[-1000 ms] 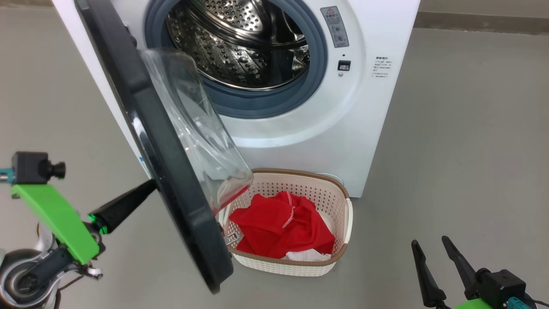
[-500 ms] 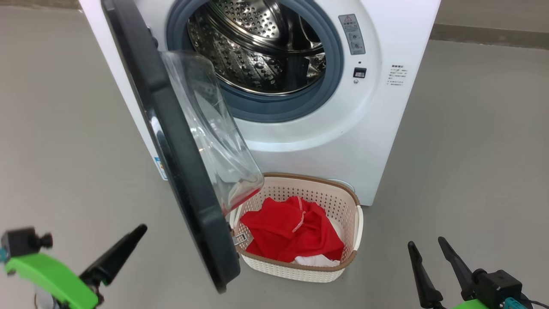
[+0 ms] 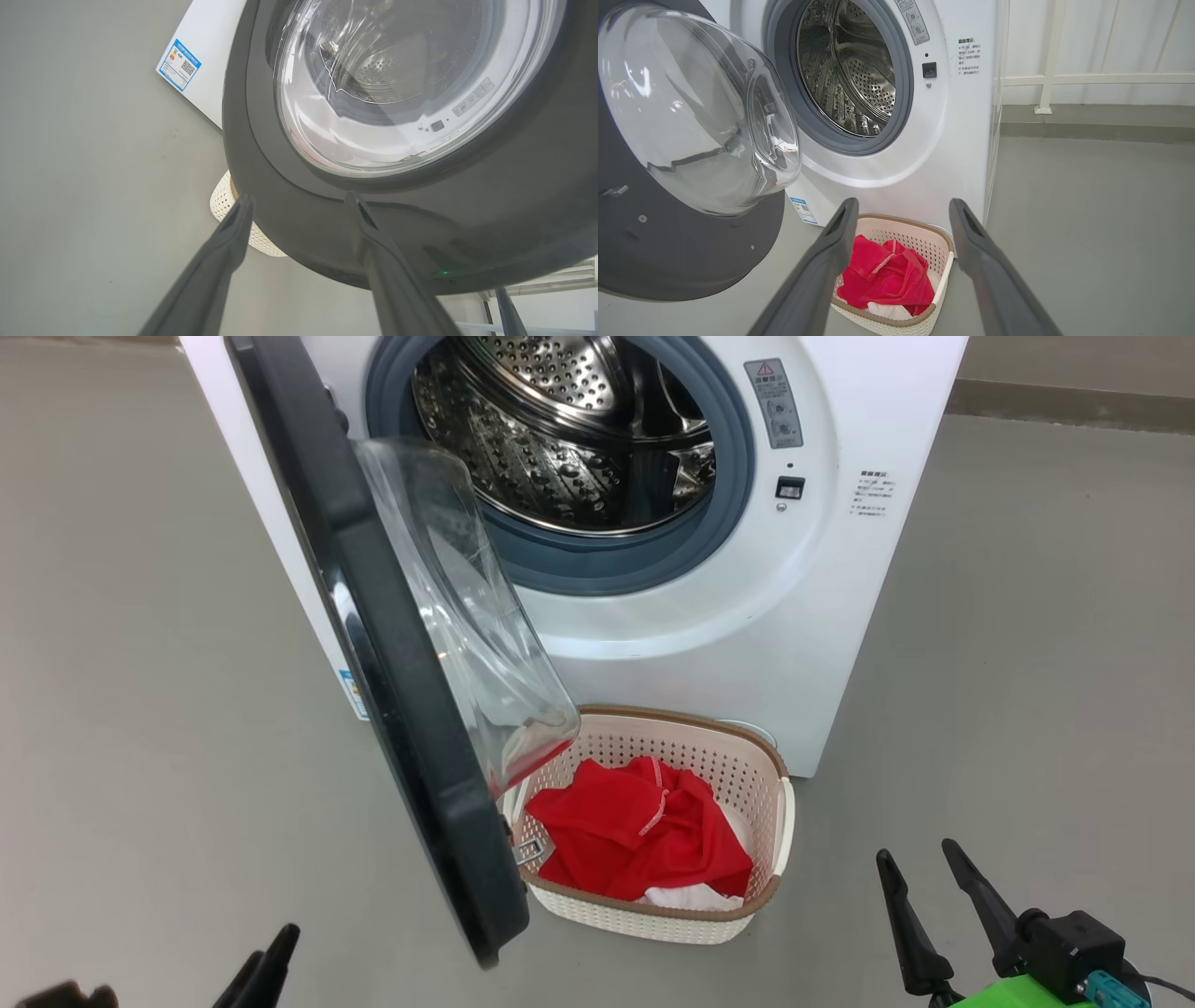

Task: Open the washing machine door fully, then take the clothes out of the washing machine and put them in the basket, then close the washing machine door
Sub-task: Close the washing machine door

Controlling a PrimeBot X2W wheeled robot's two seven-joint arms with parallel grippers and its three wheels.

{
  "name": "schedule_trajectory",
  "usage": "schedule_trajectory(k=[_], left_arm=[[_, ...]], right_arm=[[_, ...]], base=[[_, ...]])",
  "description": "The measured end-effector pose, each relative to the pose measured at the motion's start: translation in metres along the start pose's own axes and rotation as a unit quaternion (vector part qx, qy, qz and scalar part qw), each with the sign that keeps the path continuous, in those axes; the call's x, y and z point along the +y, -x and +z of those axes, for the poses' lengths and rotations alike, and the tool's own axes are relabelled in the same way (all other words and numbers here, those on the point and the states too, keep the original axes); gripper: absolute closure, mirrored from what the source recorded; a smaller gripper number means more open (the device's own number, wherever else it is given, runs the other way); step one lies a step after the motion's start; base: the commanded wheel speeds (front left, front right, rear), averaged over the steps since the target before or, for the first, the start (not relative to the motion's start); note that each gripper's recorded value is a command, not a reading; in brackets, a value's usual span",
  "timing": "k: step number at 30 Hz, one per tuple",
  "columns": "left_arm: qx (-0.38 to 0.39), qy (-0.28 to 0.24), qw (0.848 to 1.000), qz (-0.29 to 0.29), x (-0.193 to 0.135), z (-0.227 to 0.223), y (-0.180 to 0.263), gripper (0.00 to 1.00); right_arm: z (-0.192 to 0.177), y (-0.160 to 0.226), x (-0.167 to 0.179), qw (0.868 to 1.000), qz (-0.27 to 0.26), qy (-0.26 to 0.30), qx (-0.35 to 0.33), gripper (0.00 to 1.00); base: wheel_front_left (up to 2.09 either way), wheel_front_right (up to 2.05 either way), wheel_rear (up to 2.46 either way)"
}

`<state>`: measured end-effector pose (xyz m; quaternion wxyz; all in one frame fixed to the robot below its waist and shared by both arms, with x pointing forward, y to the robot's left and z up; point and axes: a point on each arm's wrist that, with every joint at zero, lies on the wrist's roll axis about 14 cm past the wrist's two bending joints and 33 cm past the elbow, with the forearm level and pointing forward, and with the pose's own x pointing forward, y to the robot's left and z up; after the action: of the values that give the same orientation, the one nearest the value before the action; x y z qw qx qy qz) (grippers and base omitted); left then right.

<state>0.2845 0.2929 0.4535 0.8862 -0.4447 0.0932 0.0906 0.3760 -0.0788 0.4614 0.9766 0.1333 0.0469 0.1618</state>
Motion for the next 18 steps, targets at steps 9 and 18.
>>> schedule_trajectory(k=[9, 18], left_arm=[[-0.048, -0.04, 0.997, 0.049, 0.032, -0.014, 0.01, 0.0], [-0.069, -0.158, 0.983, 0.065, 0.038, -0.012, 0.008, 0.0]], right_arm=[[-0.001, 0.0, 0.001, 1.0, 0.001, -0.001, 0.002, 0.0], [-0.002, 0.001, 0.0, 1.0, -0.001, -0.002, 0.003, 0.0]], base=[[0.0, 0.0, 0.0], [0.0, 0.0, 0.0]])
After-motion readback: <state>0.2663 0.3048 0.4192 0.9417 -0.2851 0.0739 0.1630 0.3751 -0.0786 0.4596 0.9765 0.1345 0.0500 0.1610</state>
